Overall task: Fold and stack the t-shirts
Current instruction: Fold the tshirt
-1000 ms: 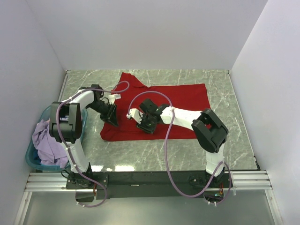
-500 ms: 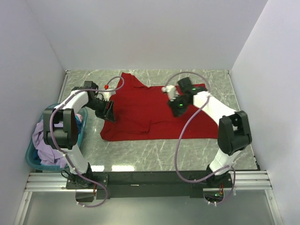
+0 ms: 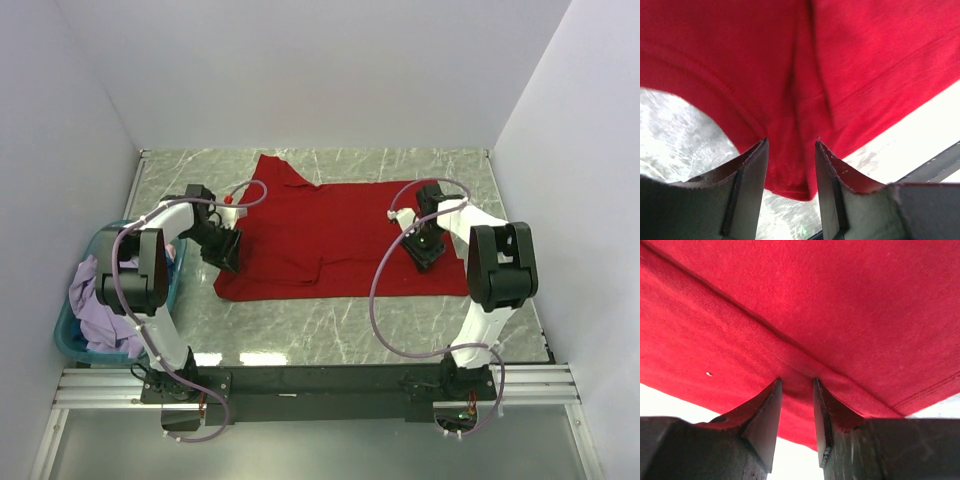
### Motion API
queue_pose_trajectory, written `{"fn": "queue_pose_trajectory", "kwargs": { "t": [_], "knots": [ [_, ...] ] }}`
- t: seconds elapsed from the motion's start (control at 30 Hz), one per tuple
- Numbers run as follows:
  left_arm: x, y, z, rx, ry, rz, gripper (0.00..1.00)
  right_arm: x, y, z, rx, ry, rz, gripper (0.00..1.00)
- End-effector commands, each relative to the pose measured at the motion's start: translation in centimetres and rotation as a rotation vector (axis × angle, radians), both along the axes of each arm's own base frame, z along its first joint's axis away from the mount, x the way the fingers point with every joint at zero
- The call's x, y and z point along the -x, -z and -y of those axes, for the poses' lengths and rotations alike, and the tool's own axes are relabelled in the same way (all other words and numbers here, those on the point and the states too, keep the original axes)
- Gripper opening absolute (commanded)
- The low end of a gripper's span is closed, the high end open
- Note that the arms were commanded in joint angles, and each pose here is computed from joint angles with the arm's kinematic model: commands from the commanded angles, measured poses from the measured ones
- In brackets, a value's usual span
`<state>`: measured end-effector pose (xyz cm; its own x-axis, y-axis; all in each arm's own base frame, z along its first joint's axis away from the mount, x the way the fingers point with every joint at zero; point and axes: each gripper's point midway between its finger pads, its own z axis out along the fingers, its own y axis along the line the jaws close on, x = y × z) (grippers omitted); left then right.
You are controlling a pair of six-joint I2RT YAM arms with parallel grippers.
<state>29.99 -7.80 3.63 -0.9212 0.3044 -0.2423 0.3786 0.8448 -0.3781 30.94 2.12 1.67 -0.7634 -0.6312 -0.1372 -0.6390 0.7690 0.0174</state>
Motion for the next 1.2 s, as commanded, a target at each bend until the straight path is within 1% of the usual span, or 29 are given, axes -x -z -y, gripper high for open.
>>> {"fn": "queue_pose_trajectory", "kwargs": {
  "t": [0.0, 0.1, 0.3, 0.4, 0.43, 0.5, 0.53, 0.57, 0.6, 0.63, 0.67, 0.7, 0.73, 0.77, 0.8, 0.83, 0.9, 0.93, 1.0, 1.03, 1.07, 1.1, 1.13, 1.17],
  "knots": [
    [1.0, 1.5, -1.1, -0.067, 0.013, -0.031, 0.47, 1.0, 1.0, 1.3, 0.078, -0.021, -0.039, 0.39],
    [1.7, 2.3, -1.5, -0.092, 0.019, -0.054, 0.47, 2.6, 1.8, 1.9, 0.111, -0.021, -0.087, 0.39],
    [2.8, 2.7, -2.0, -0.115, 0.031, -0.080, 0.47, 5.2, 2.0, 2.3, 0.121, -0.020, -0.134, 0.39],
    [3.6, 2.4, -2.2, -0.122, 0.051, -0.086, 0.47, 6.7, 1.0, 1.7, 0.079, -0.024, -0.164, 0.39],
    [3.6, 2.0, -2.2, -0.117, 0.068, -0.079, 0.47, 6.9, 0.6, 1.0, 0.038, -0.026, -0.167, 0.40],
    [2.1, -0.1, -1.6, -0.067, 0.078, -0.028, 0.48, 6.4, -1.0, 0.4, -0.002, -0.012, -0.138, 0.41],
    [0.0, -2.0, -1.1, -0.042, 0.085, 0.042, 0.50, 5.8, -1.8, -0.1, -0.046, 0.000, -0.119, 0.41],
    [-0.6, -3.0, -0.8, -0.022, 0.087, 0.049, 0.50, 4.5, -3.4, -0.6, -0.080, 0.009, -0.085, 0.42],
    [-1.7, -4.5, 0.2, 0.035, 0.093, 0.082, 0.51, 3.5, -4.3, -0.4, -0.110, 0.045, -0.061, 0.43],
    [-4.3, -7.0, 0.7, 0.059, 0.086, 0.161, 0.52, 1.1, -6.0, -0.6, -0.137, 0.062, -0.004, 0.43],
    [-5.8, -7.8, 1.0, 0.076, 0.076, 0.196, 0.53, 0.2, -6.9, -0.9, -0.186, 0.080, 0.005, 0.44],
    [-7.1, -8.9, 1.5, 0.106, 0.065, 0.233, 0.54, -1.0, -7.6, -0.2, -0.207, 0.124, 0.028, 0.44],
    [-9.3, -10.8, 1.9, 0.124, 0.033, 0.295, 0.56, -3.3, -8.8, 0.2, -0.223, 0.147, 0.077, 0.44],
    [-11.2, -11.2, 2.1, 0.138, 0.017, 0.337, 0.56, -4.7, -9.3, 0.4, -0.242, 0.178, 0.109, 0.44],
    [-13.2, -12.8, 2.5, 0.160, -0.021, 0.384, 0.57, -6.0, -9.8, 1.2, -0.251, 0.208, 0.135, 0.44],
    [-14.6, -12.3, 2.6, 0.167, -0.043, 0.382, 0.58, -8.1, -10.4, 1.7, -0.257, 0.225, 0.173, 0.44],
    [-17.1, -12.7, 2.9, 0.188, -0.093, 0.410, 0.60, -10.7, -10.9, 2.7, -0.251, 0.278, 0.229, 0.44],
    [-19.1, -12.8, 2.9, 0.192, -0.112, 0.430, 0.60, -12.5, -11.0, 3.6, -0.249, 0.304, 0.258, 0.44],
    [-21.0, -13.1, 3.2, 0.214, -0.154, 0.442, 0.62, -14.8, -11.1, 4.6, -0.239, 0.351, 0.301, 0.44],
    [-22.7, -14.2, 3.3, 0.225, -0.167, 0.498, 0.63, -16.3, -11.0, 5.3, -0.231, 0.367, 0.324, 0.44],
    [-23.6, -13.5, 3.3, 0.227, -0.171, 0.506, 0.63, -17.6, -11.0, 5.6, -0.228, 0.392, 0.356, 0.44],
    [-24.1, -13.7, 3.7, 0.251, -0.216, 0.494, 0.66, -18.4, -10.8, 6.0, -0.218, 0.403, 0.373, 0.44],
    [-25.2, -13.7, 3.8, 0.259, -0.221, 0.526, 0.67, -19.6, -10.3, 6.3, -0.212, 0.412, 0.385, 0.44],
    [-25.5, -13.4, 4.0, 0.261, -0.226, 0.528, 0.67, -20.6, -10.2, 6.7, -0.208, 0.432, 0.408, 0.43]
  ]
}}
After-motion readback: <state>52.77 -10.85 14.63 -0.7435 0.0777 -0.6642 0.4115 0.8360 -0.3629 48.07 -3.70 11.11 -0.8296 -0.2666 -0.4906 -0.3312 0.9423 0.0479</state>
